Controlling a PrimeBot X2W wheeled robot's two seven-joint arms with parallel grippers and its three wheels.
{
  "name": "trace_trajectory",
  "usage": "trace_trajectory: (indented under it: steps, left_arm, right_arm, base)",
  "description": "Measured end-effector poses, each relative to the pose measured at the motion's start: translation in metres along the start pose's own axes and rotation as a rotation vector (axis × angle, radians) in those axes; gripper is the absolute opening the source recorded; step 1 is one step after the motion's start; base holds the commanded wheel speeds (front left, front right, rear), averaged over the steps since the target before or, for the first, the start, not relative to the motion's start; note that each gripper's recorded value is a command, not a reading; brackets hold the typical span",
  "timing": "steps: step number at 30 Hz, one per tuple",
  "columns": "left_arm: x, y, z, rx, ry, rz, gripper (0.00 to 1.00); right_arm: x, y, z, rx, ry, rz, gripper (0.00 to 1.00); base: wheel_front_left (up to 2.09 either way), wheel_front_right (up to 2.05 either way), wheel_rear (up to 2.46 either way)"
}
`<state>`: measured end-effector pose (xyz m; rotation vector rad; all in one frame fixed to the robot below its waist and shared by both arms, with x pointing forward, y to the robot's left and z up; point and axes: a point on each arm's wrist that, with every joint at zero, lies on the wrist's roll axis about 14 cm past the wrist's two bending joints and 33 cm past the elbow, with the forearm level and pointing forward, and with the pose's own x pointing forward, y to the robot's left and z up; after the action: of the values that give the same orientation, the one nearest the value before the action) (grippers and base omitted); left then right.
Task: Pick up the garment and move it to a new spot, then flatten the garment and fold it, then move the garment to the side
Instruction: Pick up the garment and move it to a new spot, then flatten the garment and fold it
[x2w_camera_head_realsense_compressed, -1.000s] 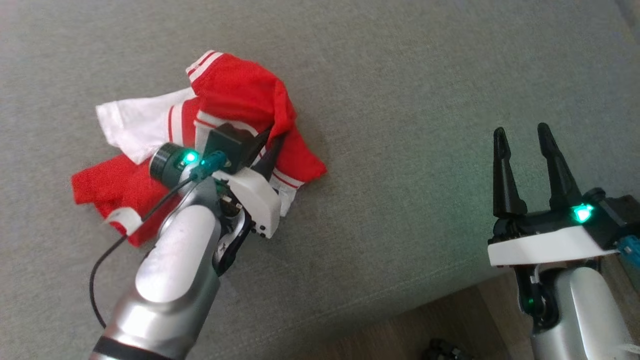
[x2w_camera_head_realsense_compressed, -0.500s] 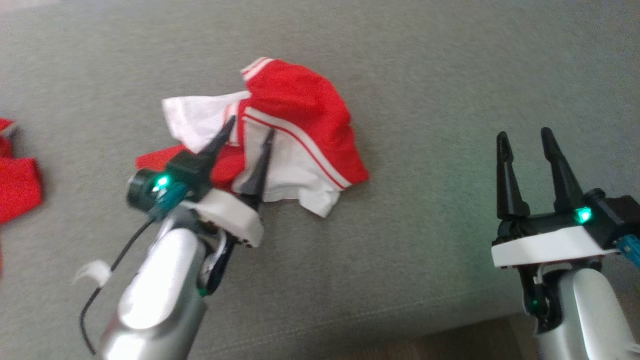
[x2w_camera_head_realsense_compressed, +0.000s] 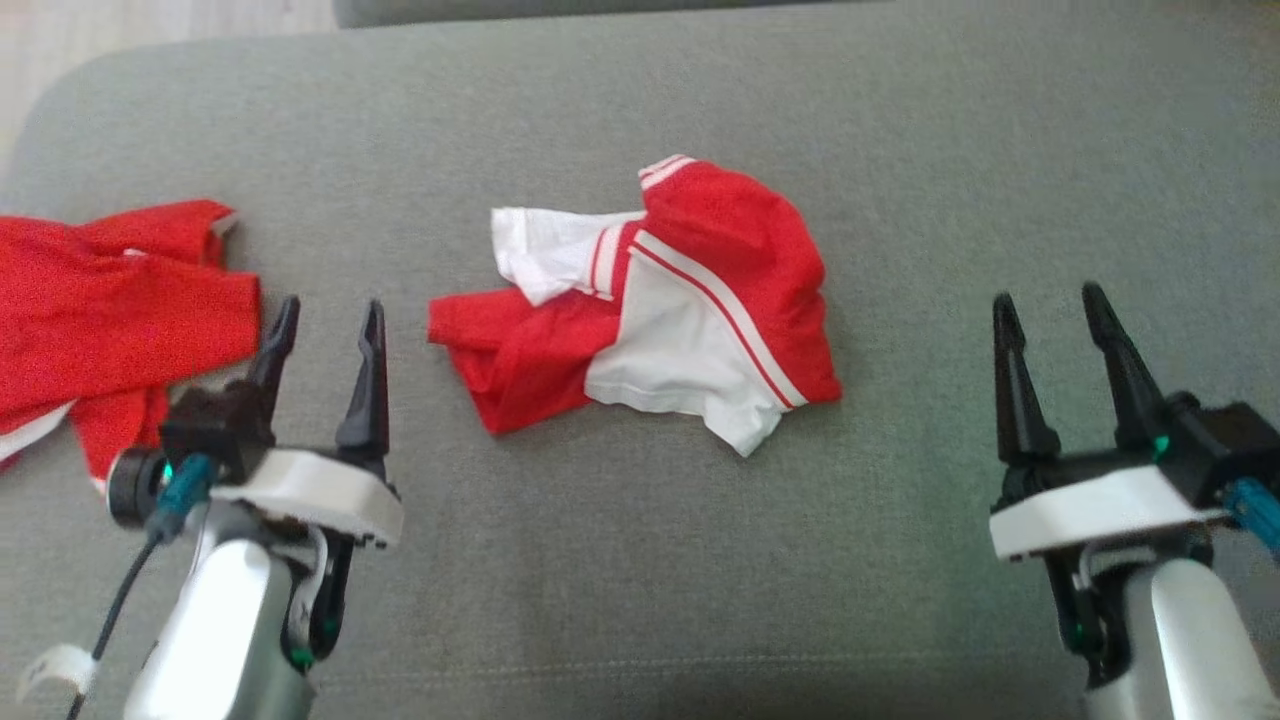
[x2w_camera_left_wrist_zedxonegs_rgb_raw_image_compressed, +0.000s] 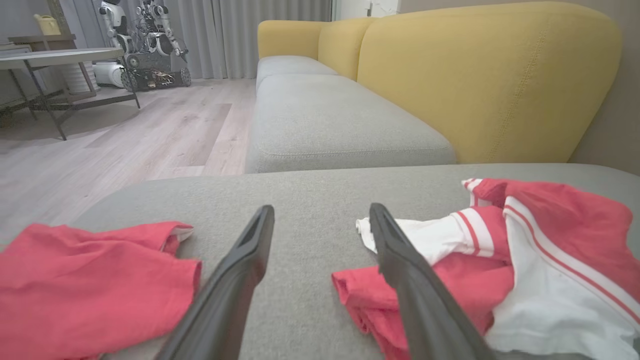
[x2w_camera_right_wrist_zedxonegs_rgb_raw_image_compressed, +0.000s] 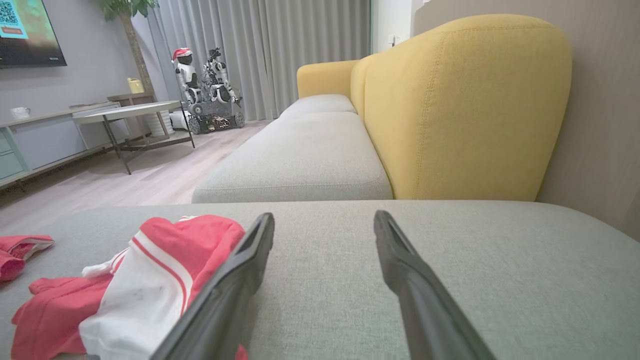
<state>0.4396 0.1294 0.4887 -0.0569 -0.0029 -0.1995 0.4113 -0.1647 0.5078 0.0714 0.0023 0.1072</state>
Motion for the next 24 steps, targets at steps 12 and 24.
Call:
trace_trajectory:
  steps: [12, 24]
  left_arm:
    - [-0.045, 0.0, 0.01, 0.016, -0.014, 0.014, 1.0]
    - [-0.068, -0.002, 0.009, 0.003, 0.004, 0.031, 1.0]
  right_arm:
    - [-0.033, 0.001, -0.001, 0.011, 0.022, -0.011, 1.0]
    - [-0.053, 0.002, 0.0, 0.025, 0.026, -0.015, 1.0]
  base:
    - [0.0, 0.0, 0.0]
    - [0.0, 0.0, 0.0]
